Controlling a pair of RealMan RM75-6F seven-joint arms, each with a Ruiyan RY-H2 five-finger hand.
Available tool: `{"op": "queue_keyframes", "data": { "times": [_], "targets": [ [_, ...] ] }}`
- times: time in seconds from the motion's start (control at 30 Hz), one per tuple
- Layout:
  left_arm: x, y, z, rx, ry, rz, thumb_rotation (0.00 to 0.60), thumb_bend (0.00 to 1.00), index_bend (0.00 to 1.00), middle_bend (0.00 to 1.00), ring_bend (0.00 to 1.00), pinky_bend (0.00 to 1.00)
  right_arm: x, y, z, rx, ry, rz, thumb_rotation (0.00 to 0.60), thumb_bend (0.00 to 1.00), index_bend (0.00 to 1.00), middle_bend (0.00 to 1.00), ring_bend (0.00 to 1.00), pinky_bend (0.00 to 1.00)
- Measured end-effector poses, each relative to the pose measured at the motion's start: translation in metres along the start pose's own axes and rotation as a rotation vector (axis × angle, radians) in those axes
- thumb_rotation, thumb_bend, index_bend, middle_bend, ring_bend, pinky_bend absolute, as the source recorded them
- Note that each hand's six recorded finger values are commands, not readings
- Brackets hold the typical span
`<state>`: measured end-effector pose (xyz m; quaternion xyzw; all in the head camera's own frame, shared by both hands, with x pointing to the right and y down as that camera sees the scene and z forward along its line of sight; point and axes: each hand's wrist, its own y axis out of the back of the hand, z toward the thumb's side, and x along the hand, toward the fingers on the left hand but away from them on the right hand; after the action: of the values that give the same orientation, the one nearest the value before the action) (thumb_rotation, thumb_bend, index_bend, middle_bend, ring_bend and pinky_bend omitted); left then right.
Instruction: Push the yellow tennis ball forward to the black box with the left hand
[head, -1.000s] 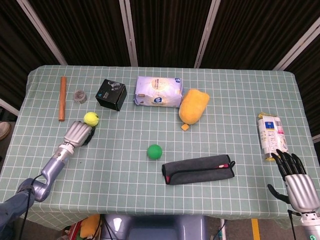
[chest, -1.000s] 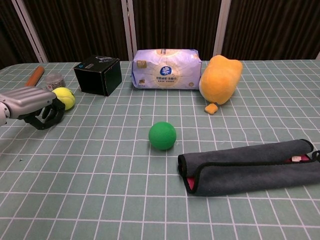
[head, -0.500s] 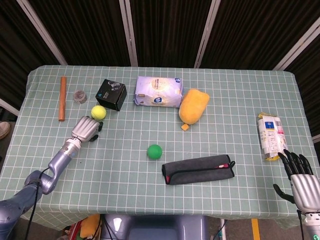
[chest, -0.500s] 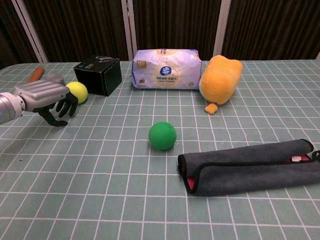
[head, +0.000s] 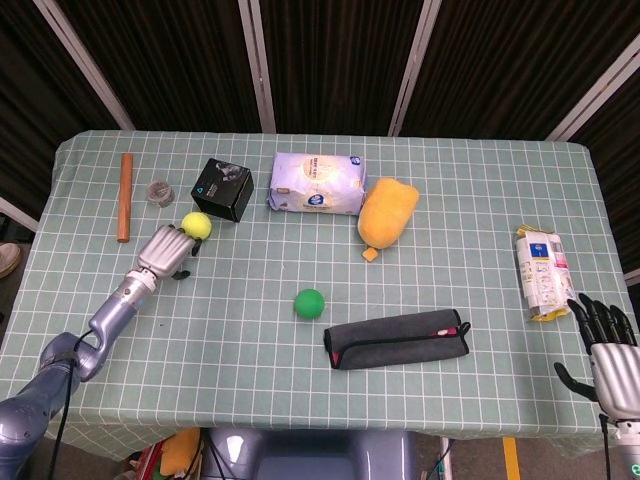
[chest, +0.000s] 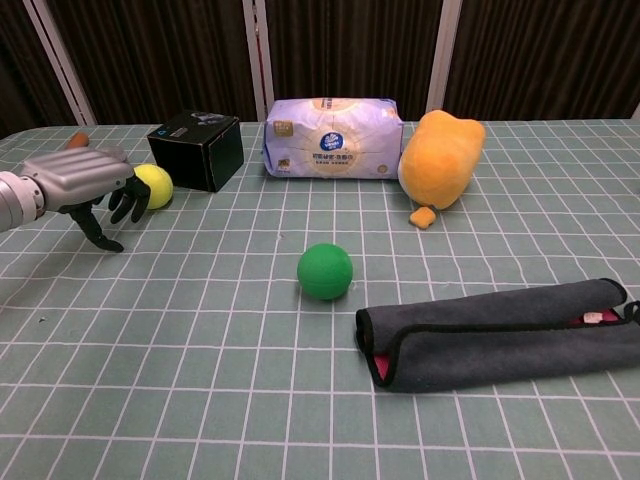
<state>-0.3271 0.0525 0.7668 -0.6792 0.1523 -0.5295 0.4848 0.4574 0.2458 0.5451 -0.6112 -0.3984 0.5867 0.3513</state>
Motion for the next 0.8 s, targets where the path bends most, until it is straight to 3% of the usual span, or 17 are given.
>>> {"op": "queue_keyframes", "data": {
  "times": [0.3,0.67,0.8],
  "targets": [
    [0.015,0.005,-0.004,0.016,0.029,-0.016,0.6,0.4,0.53,0.59,0.45,0.5,-0.006,-0.003,-0.002,0.016,-0.026,0.004,0.6,0.3,0.0,0.0,0.0,0.0],
    [0.037,0.012,0.007,0.008,0.025,-0.031,0.6,0.43,0.52,0.58,0.42,0.48,-0.013,-0.002,-0.006,0.029,-0.056,-0.001,0.6,0.3,0.0,0.0,0.0,0.0],
    [0.042,0.012,0.011,0.013,0.024,-0.042,0.6,0.43,0.49,0.54,0.37,0.45,-0.013,-0.001,-0.008,0.029,-0.068,-0.005,0.6,0.3,0.0,0.0,0.0,0.0]
  ]
}}
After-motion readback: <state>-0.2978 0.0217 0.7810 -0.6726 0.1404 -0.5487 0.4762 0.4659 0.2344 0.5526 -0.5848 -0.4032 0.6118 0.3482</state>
